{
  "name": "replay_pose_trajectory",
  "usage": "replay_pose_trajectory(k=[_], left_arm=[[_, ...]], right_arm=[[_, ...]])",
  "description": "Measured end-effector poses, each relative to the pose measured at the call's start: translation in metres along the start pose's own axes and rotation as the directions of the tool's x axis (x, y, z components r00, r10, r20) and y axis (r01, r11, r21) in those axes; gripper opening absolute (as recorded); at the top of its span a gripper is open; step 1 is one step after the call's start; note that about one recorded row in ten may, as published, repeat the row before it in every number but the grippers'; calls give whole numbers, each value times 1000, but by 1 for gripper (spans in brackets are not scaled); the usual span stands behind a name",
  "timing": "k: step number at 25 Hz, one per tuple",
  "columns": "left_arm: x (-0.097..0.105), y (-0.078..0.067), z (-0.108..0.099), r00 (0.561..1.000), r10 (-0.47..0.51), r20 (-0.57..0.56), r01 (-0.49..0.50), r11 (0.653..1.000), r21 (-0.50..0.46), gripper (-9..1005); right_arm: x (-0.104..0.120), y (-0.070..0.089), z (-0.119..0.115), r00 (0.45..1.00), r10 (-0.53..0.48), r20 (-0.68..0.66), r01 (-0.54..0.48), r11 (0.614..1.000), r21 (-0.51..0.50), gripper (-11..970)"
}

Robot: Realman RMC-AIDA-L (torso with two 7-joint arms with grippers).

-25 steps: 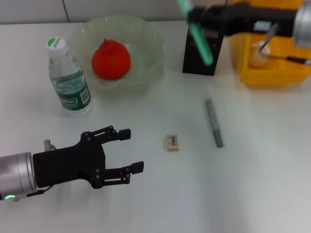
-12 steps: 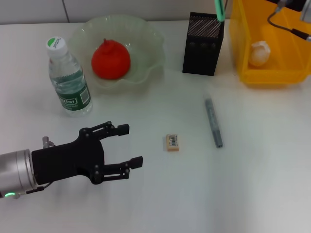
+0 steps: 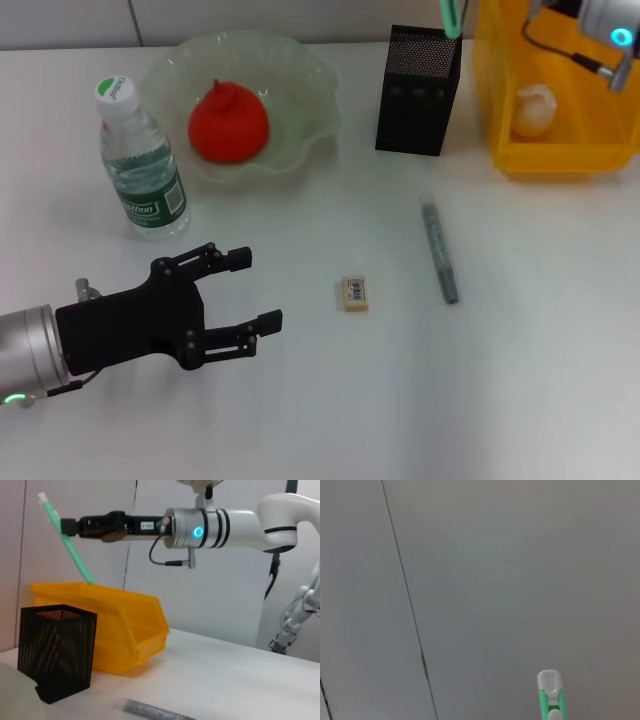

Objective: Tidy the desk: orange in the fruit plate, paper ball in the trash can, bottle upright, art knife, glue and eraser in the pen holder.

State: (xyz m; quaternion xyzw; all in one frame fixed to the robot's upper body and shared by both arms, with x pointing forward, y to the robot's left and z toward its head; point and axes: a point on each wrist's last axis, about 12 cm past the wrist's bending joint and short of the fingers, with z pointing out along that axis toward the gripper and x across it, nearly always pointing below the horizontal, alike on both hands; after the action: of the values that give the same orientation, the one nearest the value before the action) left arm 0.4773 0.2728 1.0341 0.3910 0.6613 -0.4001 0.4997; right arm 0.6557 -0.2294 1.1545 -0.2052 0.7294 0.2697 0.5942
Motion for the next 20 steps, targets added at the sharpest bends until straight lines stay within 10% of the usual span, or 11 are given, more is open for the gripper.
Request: replay_pose_trajectory(k=[20], left_arm=[[5,0,-7,1000,-22,-11,22,999,-39,847]], right_arm=[[23,19,19,985,-169,-29,170,985,27,172]])
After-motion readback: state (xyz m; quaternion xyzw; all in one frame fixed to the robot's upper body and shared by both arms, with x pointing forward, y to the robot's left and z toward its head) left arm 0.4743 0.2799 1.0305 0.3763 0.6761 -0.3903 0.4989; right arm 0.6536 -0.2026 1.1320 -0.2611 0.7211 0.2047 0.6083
